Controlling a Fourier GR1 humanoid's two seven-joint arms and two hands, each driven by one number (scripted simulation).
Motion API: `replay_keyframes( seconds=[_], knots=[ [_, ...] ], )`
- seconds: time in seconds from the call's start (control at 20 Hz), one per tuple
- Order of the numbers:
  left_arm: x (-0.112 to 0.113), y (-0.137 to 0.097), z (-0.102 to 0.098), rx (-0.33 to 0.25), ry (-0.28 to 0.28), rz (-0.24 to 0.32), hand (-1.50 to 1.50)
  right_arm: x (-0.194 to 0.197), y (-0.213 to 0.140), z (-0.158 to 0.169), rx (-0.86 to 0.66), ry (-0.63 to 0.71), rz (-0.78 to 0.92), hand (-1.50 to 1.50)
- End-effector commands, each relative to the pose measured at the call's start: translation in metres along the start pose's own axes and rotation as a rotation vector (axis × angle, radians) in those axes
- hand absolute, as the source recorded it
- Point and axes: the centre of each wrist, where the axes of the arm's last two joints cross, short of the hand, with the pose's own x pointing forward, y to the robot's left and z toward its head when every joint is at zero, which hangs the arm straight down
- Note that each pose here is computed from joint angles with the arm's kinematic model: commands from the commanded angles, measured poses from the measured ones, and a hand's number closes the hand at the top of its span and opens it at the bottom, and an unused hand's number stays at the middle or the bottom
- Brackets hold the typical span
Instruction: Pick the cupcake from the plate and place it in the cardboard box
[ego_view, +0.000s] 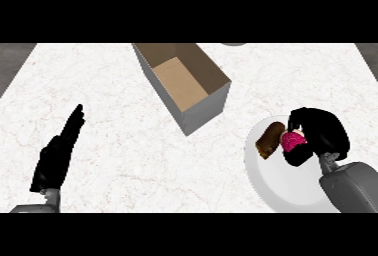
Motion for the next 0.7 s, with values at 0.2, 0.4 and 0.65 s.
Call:
replay_keyframes(
  seconds=[0.2,0.4,0.65],
  knots=[
    [-0.003,-0.006,0.010,0.024,0.017,-0.004,0.00,0.012,-0.053,-0.010,-0.170,-0.087,0.000,1.50],
    [-0.003,0.012,-0.001,0.046,0.014,-0.015,0.00,0.048,-0.073,0.010,-0.227,-0.278,-0.242,1.50],
    [-0.002,-0.008,0.006,0.030,0.021,0.000,0.00,0.073,-0.103,0.017,-0.295,-0.463,-0.419,1.50]
  ],
)
